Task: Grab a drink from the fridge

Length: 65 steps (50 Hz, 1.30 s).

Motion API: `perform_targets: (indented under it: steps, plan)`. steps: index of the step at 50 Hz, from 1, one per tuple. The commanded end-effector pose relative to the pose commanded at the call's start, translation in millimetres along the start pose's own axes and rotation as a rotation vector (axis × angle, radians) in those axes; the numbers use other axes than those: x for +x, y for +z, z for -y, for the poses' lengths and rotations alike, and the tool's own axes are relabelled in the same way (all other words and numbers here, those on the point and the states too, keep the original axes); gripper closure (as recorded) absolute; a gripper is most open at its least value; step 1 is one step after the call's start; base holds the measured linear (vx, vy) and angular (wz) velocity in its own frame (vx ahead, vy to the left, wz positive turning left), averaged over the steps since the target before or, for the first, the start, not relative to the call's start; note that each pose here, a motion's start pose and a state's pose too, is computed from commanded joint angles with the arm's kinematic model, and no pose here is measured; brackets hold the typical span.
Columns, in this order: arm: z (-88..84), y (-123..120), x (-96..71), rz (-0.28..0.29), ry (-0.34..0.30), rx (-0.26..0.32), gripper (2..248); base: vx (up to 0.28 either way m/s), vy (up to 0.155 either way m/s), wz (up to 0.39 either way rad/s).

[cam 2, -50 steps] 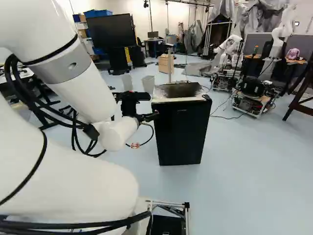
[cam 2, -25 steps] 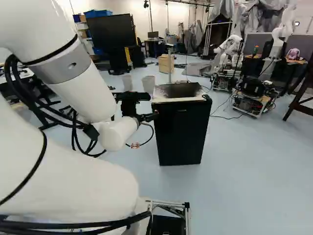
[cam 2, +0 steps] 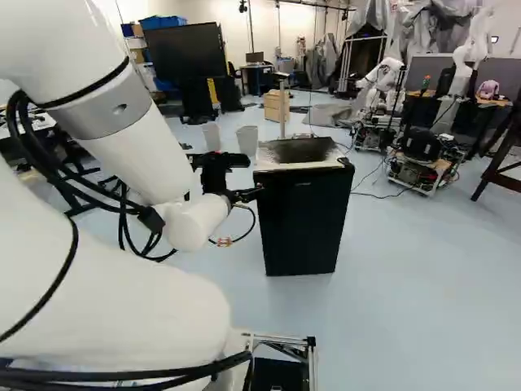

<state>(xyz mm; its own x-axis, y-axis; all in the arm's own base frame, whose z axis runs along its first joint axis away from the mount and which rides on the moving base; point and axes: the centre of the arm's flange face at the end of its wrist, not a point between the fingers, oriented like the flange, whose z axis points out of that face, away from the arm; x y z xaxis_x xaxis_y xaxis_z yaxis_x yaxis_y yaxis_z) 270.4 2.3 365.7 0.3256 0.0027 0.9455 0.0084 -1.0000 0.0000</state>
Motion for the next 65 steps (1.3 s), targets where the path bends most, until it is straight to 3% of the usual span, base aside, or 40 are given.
perform_targets:
  steps: [24,65]
  plan:
    - [11.4,19.5,11.1,-0.006,0.035,-0.01,3,0.0,0.0,0.0]
    - [38.8,42.9,25.1,-0.037,0.166,-0.103,3,0.0,0.0,0.0]
